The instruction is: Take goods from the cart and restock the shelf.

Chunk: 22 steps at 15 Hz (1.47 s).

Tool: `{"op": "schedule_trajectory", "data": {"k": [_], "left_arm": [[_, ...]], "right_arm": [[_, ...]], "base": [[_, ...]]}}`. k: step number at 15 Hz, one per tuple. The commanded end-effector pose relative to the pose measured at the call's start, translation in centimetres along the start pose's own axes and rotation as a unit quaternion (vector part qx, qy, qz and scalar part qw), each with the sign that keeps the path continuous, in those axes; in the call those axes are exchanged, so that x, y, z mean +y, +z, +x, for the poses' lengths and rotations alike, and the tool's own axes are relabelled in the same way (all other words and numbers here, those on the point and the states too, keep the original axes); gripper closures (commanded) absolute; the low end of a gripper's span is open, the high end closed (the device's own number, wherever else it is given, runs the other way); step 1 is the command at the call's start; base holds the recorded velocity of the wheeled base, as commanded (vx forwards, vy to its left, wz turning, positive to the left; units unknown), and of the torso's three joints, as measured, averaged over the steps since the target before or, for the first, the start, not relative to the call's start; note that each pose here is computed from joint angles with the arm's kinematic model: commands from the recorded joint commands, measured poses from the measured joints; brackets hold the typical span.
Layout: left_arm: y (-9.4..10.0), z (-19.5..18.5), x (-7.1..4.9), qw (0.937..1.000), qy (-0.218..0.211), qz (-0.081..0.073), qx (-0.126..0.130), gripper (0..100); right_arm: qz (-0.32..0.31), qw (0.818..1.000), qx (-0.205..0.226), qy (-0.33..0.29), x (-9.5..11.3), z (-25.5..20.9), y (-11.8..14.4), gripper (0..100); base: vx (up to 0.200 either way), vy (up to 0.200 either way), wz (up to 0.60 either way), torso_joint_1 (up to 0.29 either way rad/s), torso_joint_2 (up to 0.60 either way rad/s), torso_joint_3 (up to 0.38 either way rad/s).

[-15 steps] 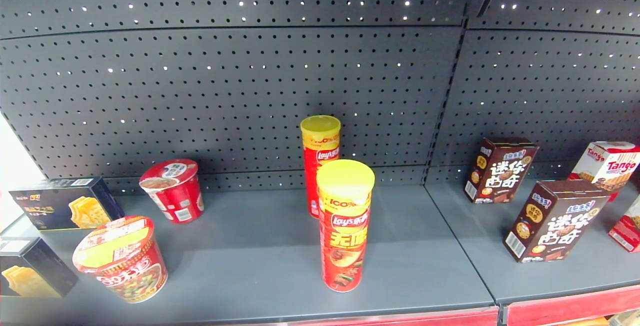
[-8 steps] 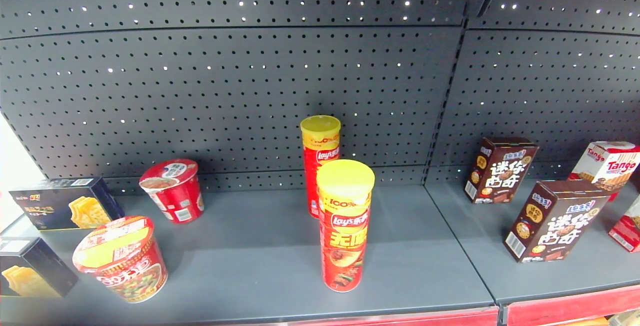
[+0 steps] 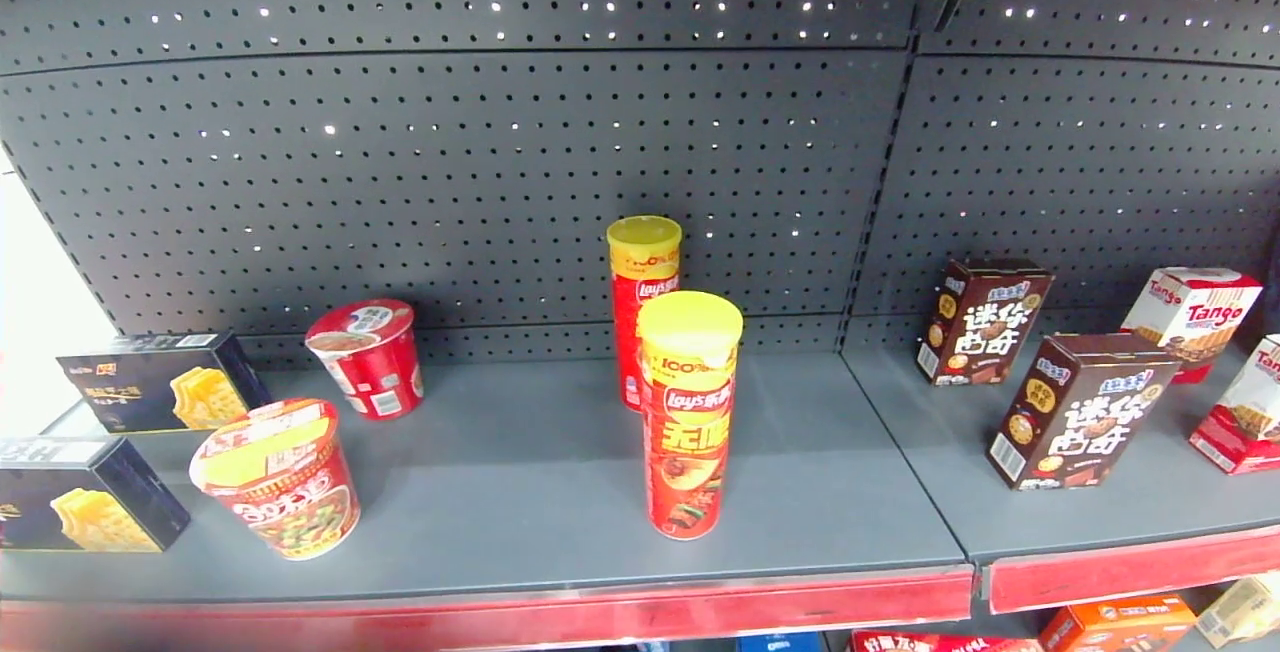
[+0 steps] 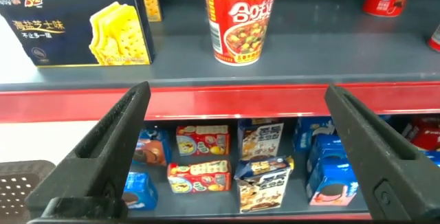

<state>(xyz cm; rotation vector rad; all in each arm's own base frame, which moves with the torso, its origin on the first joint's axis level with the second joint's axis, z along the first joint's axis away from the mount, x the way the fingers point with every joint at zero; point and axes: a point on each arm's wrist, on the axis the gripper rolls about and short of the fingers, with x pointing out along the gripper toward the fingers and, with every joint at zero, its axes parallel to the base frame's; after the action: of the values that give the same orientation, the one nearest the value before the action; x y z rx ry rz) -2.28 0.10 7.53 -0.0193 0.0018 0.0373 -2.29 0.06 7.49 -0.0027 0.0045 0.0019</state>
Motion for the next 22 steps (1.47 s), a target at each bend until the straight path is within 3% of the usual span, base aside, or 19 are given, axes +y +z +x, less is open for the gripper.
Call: {"op": "schedule_trajectory", "data": {"k": [1, 12, 13, 14, 15, 18, 19, 20, 22], "left_arm": [[0.0, 0.0, 0.0, 1.0000, 0.000, -0.006, 0.000, 0], [0.0, 0.0, 0.0, 1.0000, 0.000, -0.006, 0.000, 0], [0.0, 0.0, 0.0, 1.0000, 0.001, -0.006, 0.000, 0], [0.0, 0.0, 0.0, 1.0000, 0.000, -0.006, 0.000, 0], [0.0, 0.0, 0.0, 1.0000, 0.001, -0.007, 0.000, 0], [0.0, 0.0, 0.0, 1.0000, 0.001, -0.006, 0.000, 0], [0.0, 0.0, 0.0, 1.0000, 0.001, -0.006, 0.000, 0], [0.0, 0.0, 0.0, 1.0000, 0.001, -0.007, 0.000, 0], [0.0, 0.0, 0.0, 1.0000, 0.001, -0.006, 0.000, 0]], "right_arm": [[0.000, 1.000, 0.001, 0.001, 0.0, 0.0, 0.0, 0], [0.001, 1.000, 0.000, 0.000, 0.0, 0.0, 0.0, 0], [-0.001, 0.999, -0.037, 0.027, 0.1, -0.6, 1.9, 0], [0.002, 0.996, -0.051, 0.070, 0.1, -0.9, 5.8, 0], [0.009, 0.996, -0.012, 0.093, 0.0, 0.4, 7.8, 0], [0.005, 0.974, -0.037, 0.224, 0.2, 1.2, 13.5, 0], [0.005, 0.974, -0.037, 0.224, 0.2, 1.2, 13.5, 0], [-0.034, 0.977, -0.010, 0.209, 0.7, 4.0, 15.6, 0], [-0.043, 0.969, 0.000, 0.244, 1.6, 6.4, 16.1, 0]], "base": [[0.000, 0.000, 0.00, 0.000, 0.00, 0.000], [0.000, 0.000, 0.11, 0.001, 0.00, 0.000], [0.000, 0.000, 0.00, 0.000, 0.00, 0.000], [0.000, 0.000, 0.00, 0.000, 0.00, 0.000], [0.000, 0.000, 0.00, 0.000, 0.00, 0.000], [0.000, 0.000, 0.00, 0.000, 0.00, 0.000], [0.000, 0.000, 0.00, 0.000, 0.00, 0.000], [0.000, 0.000, 0.00, 0.000, 0.00, 0.000], [0.000, 0.000, 0.00, 0.000, 0.00, 0.000]]}}
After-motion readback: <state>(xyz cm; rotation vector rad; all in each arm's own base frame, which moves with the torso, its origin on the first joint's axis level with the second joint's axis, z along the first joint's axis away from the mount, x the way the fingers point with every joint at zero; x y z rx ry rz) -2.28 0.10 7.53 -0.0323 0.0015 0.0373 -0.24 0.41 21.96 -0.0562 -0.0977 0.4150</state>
